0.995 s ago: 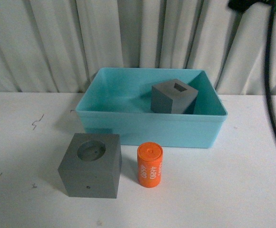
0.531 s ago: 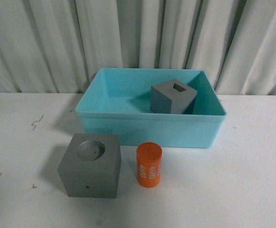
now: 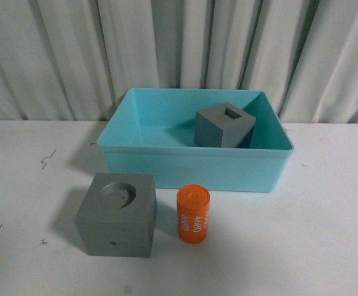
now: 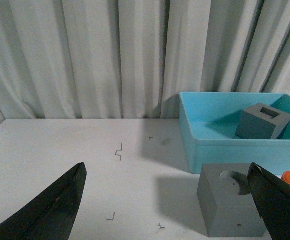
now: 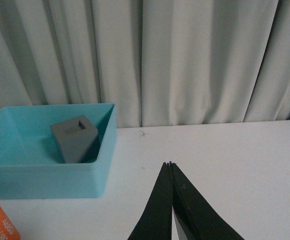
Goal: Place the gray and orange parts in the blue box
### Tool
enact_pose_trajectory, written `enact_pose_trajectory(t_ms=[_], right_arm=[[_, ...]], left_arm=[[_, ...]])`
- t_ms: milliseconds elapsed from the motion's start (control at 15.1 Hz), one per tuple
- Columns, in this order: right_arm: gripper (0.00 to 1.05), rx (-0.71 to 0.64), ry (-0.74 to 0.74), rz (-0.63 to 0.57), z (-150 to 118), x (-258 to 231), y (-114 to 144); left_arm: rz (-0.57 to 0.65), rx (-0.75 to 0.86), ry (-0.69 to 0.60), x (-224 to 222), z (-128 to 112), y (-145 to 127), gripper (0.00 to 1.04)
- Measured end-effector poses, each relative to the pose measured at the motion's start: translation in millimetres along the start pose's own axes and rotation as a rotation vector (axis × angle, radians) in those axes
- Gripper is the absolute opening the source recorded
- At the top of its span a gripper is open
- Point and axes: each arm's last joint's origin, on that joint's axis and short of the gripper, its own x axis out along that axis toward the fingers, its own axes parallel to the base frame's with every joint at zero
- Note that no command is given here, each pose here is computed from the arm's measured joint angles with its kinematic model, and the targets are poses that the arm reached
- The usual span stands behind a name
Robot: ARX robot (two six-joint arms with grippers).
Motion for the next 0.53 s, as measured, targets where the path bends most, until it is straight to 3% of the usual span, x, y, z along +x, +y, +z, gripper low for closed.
enact_pose_trajectory(t_ms=[531], right_arm=[[0.02,-0.001,-0.007,0.000,-12.3,-21.6,-0.2]], left_arm=[[0.000,0.000,0.000,0.0,0.0,0.0,0.98]])
